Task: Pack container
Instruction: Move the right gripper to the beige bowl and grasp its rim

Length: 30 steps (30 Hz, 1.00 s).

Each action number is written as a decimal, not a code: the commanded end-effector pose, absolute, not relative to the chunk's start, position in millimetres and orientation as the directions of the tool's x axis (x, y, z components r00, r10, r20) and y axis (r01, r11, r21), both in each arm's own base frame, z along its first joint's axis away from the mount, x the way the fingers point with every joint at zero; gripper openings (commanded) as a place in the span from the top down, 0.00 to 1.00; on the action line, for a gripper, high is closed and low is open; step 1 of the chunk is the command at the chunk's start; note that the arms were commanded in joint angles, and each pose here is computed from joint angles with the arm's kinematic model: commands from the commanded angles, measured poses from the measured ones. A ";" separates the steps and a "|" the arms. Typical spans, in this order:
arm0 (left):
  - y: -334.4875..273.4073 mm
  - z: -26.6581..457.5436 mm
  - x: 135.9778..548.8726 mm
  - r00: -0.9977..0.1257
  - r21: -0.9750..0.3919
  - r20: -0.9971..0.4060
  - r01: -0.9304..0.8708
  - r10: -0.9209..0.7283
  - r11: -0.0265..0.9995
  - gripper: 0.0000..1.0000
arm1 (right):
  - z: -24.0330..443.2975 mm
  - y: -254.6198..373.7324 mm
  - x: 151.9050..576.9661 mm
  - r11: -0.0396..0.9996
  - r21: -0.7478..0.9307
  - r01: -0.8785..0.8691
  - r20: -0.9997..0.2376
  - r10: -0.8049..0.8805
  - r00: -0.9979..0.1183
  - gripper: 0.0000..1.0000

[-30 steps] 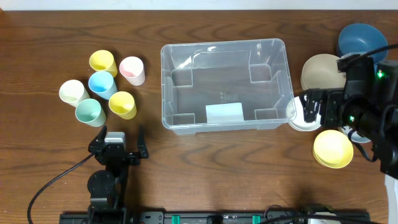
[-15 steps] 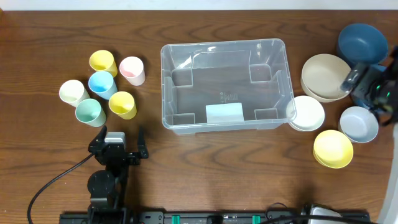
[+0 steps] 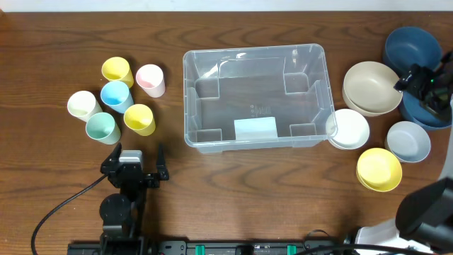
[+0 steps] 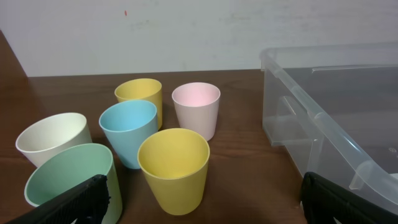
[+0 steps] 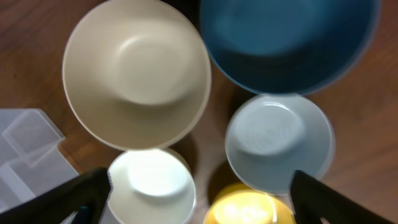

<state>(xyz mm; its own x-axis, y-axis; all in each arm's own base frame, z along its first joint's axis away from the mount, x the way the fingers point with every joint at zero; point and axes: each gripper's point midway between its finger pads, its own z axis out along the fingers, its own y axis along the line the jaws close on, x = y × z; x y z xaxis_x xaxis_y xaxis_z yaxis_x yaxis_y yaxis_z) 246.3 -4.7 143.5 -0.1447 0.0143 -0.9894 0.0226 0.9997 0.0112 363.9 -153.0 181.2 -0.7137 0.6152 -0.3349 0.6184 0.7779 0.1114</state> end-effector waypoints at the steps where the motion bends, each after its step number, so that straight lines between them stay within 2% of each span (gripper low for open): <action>1: -5.0 127.2 244.9 -0.196 0.013 -0.980 0.025 0.018 1.000 0.02 | 174.6 -144.3 379.1 0.813 0.144 0.564 -0.329 0.577 -0.747 0.16; 9: -5.0 127.2 244.9 -0.196 0.014 -0.980 0.025 0.018 1.000 0.02 | 139.7 -144.7 387.3 0.757 0.142 0.637 -0.252 0.650 -0.717 0.44; 12: -5.0 127.2 244.9 -0.196 0.013 -0.980 0.025 0.018 1.000 0.02 | 125.4 -145.0 387.7 0.733 0.137 0.666 -0.214 0.678 -0.703 0.49; 30: -5.0 127.2 244.9 -0.196 0.013 -0.980 0.025 0.018 1.000 0.02 | 62.7 -138.5 373.6 0.658 0.111 0.745 -0.097 0.753 -0.650 0.47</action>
<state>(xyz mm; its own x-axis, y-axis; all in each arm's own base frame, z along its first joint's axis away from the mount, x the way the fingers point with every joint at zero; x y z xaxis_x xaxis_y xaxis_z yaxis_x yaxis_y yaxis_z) 246.3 -4.7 143.5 -0.1447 0.0143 -0.9894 0.0226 0.9997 0.0112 380.1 -145.6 81.9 -0.6657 0.7326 -0.1422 0.7227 0.6803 0.1218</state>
